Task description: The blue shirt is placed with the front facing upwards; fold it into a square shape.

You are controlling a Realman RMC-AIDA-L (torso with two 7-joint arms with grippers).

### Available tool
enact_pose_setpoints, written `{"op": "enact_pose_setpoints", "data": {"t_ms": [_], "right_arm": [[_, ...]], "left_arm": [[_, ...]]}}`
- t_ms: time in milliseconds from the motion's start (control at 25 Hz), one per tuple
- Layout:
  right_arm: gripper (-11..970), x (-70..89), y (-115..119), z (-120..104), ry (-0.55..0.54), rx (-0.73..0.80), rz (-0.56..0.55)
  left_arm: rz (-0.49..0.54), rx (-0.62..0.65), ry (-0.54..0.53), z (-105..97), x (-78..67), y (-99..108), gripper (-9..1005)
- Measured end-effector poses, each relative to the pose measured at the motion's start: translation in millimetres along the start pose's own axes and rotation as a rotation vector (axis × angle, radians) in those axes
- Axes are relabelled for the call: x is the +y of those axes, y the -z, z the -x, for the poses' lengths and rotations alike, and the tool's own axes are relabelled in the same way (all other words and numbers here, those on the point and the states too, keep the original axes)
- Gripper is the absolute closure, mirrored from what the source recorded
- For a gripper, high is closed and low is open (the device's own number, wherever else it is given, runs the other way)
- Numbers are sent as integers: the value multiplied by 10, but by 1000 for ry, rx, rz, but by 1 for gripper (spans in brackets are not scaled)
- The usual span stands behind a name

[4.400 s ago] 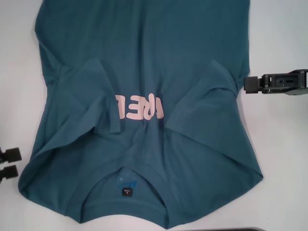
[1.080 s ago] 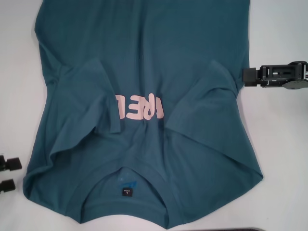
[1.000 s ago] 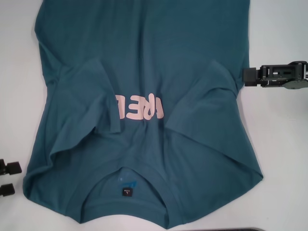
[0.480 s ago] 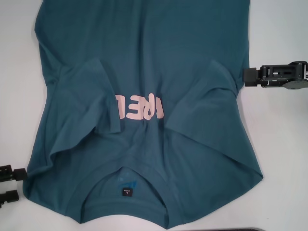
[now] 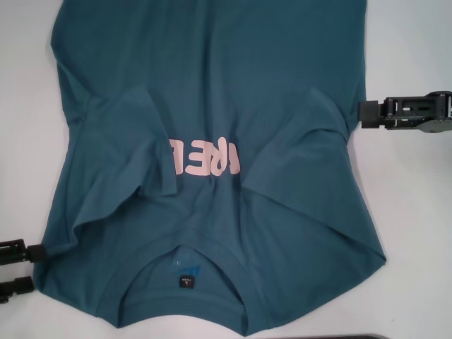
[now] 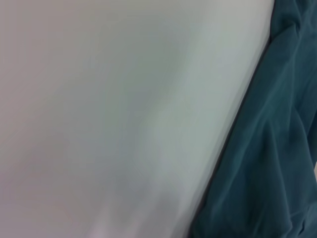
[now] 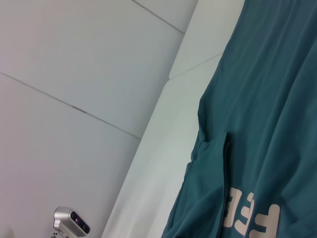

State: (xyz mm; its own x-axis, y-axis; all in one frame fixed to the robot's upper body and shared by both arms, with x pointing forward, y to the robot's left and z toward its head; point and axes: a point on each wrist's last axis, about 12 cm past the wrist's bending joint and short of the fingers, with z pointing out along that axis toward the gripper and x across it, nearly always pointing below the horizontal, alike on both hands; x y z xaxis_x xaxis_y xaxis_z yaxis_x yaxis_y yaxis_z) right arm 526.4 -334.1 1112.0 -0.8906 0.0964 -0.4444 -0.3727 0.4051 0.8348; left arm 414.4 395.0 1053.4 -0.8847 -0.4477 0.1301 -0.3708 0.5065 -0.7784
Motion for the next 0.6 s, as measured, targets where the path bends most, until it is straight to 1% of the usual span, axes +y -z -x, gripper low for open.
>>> {"op": "enact_pose_setpoints", "data": {"t_ms": [360,600], "right_arm": [[227,-1,9,3,-1,-7,0],[227,-1,8,4,-1,-7,0]], "left_arm": [[18,7,-2,34,-25,-58,263],[14,12,-21,82,-101,-129,264]]}}
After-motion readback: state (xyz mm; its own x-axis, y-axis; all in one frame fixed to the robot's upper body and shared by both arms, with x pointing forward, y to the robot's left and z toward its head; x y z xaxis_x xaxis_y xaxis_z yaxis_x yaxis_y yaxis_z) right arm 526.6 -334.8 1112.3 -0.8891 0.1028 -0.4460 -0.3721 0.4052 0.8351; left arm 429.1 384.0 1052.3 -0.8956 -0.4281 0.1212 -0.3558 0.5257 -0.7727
